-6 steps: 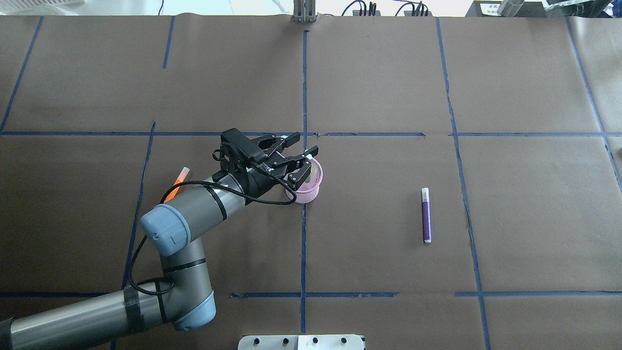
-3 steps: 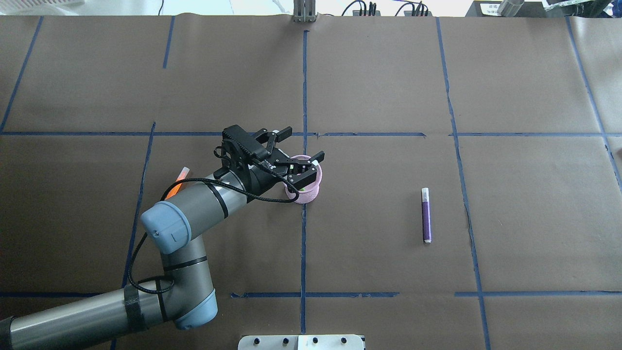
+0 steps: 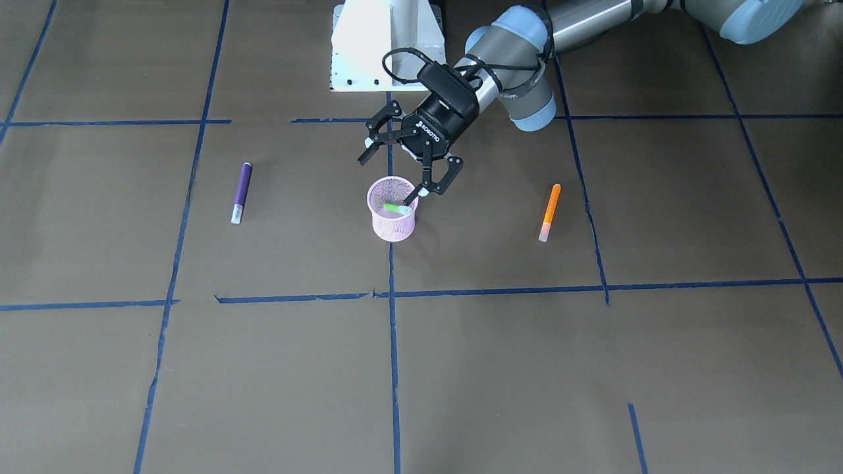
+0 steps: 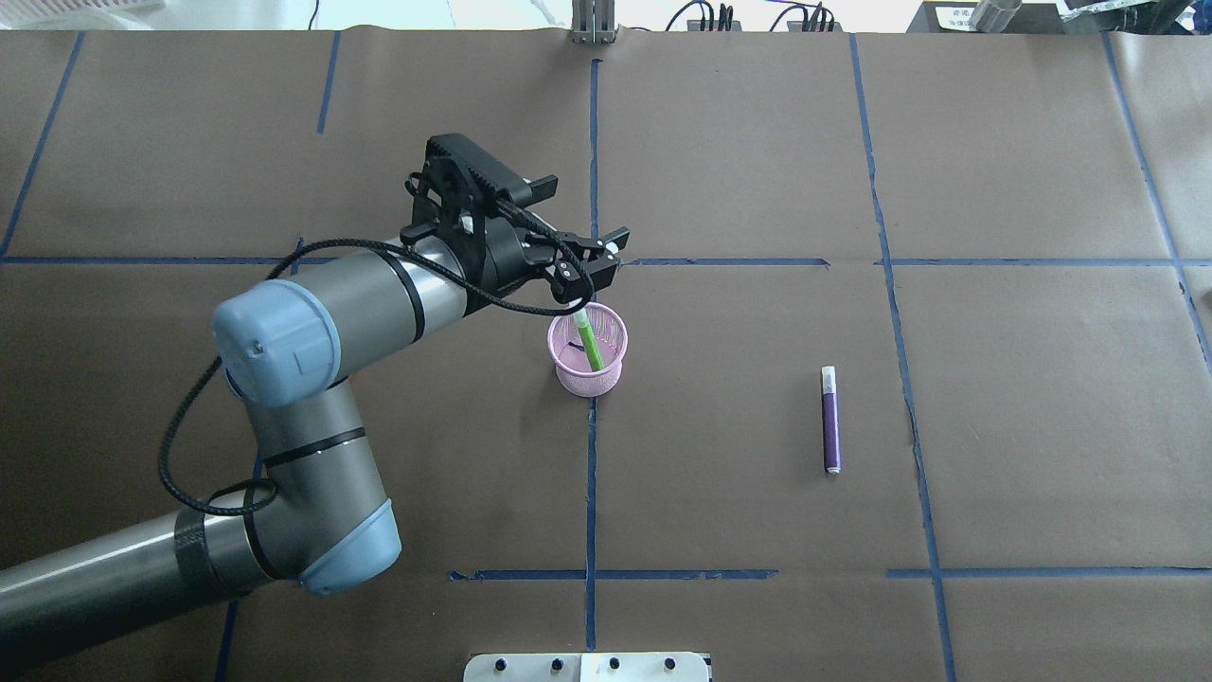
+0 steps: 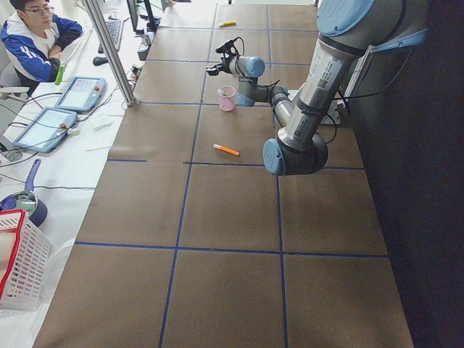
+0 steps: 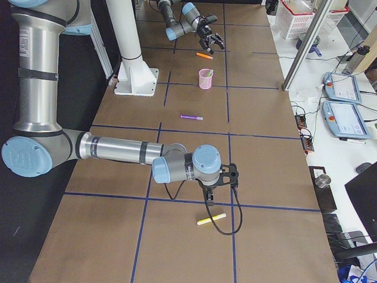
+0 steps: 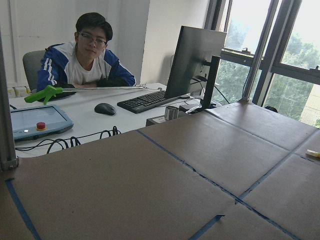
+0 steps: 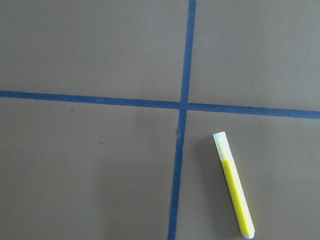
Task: Collect pens into pen holder
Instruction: 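Withdraw the left gripper away from the cup and hold it raised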
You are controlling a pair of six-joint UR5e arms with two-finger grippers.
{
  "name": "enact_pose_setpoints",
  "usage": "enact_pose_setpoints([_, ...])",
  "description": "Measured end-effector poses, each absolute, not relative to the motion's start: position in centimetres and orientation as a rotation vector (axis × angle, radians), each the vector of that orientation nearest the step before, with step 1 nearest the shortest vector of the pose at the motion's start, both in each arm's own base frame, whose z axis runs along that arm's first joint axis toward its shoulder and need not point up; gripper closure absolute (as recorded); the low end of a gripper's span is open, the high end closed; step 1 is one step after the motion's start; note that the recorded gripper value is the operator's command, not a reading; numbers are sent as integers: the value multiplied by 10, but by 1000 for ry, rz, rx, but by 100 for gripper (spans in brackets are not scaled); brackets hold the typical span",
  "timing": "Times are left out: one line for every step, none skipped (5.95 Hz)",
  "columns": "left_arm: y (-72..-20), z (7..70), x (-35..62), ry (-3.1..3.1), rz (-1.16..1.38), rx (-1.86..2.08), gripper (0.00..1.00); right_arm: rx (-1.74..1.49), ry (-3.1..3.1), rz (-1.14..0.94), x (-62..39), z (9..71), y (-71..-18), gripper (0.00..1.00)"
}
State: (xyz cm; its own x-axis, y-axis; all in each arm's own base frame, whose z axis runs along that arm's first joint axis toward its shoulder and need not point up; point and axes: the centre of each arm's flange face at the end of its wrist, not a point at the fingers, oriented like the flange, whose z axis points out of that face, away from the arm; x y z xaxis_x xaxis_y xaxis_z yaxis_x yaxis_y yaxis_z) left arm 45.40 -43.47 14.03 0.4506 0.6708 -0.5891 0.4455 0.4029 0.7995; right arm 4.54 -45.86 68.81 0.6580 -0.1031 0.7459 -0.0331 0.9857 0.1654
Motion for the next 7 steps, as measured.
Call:
enact_pose_setpoints([-449,129,421,1112,227,1152,0,217,-833,-90,38,728,-454,0])
enact_pose_setpoints([-460,126,387,1057,251,1070,0,242,-808,-143,32,760,-447,0])
enact_pose_setpoints([-473,132,354,1023,277,967,0,259,-789,-199,29,777,-448,0])
enact_pose_setpoints([-485,152,325,1014,302,851,0,267,-780,-234,24,782,-460,0])
enact_pose_setpoints([-491,176,305,1011,310,767,0,261,-772,-255,16,786,-475,0])
enact_pose_setpoints([-491,195,294,1005,307,723,0,247,-763,-269,6,790,-490,0])
enact_pose_setpoints([-491,204,290,999,304,705,0,224,-762,-280,-5,796,-499,0])
